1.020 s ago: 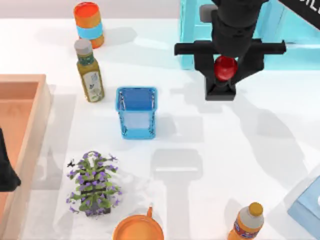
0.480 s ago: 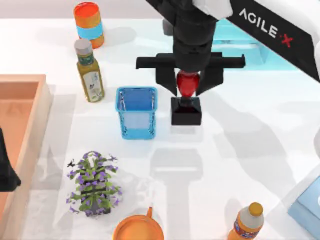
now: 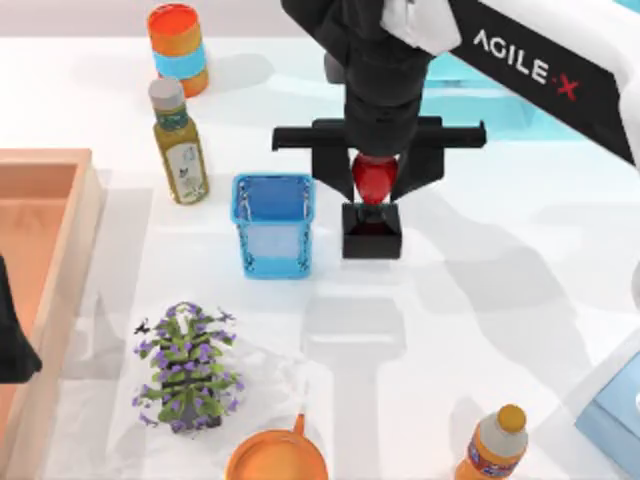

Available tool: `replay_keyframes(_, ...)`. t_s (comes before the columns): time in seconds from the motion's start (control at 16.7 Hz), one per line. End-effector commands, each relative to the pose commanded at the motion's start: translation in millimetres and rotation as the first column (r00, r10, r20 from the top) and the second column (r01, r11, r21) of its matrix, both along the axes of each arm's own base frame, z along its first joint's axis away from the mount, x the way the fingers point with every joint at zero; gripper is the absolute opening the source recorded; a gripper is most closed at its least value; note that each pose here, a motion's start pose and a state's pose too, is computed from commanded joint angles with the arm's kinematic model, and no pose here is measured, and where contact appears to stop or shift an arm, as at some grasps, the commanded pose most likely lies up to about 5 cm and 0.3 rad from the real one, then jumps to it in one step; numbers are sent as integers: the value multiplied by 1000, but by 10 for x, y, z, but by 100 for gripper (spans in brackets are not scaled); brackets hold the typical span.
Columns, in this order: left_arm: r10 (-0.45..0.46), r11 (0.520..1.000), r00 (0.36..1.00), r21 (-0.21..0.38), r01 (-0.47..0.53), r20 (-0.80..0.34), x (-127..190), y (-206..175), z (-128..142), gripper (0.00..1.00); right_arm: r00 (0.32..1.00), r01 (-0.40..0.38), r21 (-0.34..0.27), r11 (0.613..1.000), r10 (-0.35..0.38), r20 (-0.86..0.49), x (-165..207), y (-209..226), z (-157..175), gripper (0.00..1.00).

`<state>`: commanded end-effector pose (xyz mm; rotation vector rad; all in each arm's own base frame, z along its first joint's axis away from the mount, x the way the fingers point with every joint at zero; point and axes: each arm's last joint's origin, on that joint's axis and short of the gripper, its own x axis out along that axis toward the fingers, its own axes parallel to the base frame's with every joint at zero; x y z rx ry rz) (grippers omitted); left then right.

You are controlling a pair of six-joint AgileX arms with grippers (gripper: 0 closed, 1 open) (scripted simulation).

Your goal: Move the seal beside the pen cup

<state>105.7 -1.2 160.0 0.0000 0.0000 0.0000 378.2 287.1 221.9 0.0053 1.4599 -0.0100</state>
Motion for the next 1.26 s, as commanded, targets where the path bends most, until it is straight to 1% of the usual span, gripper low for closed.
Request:
replay_keyframes(0.12, 0, 1000, 1000, 0, 0, 0, 0, 0, 0, 100, 1000, 0, 0, 1000, 0, 0, 0, 0, 0, 0)
replay_keyframes(0.9, 0, 1000, 1000, 0, 0, 0, 0, 0, 0, 100, 1000, 0, 0, 1000, 0, 0, 0, 0, 0, 98)
replay_keyframes(0.96, 0, 1000, 1000, 0, 0, 0, 0, 0, 0, 100, 1000, 0, 0, 1000, 0, 0, 0, 0, 0, 100)
replay_keyframes(1.26, 0, 1000, 1000, 0, 0, 0, 0, 0, 0, 100, 1000, 0, 0, 1000, 0, 0, 0, 0, 0, 100)
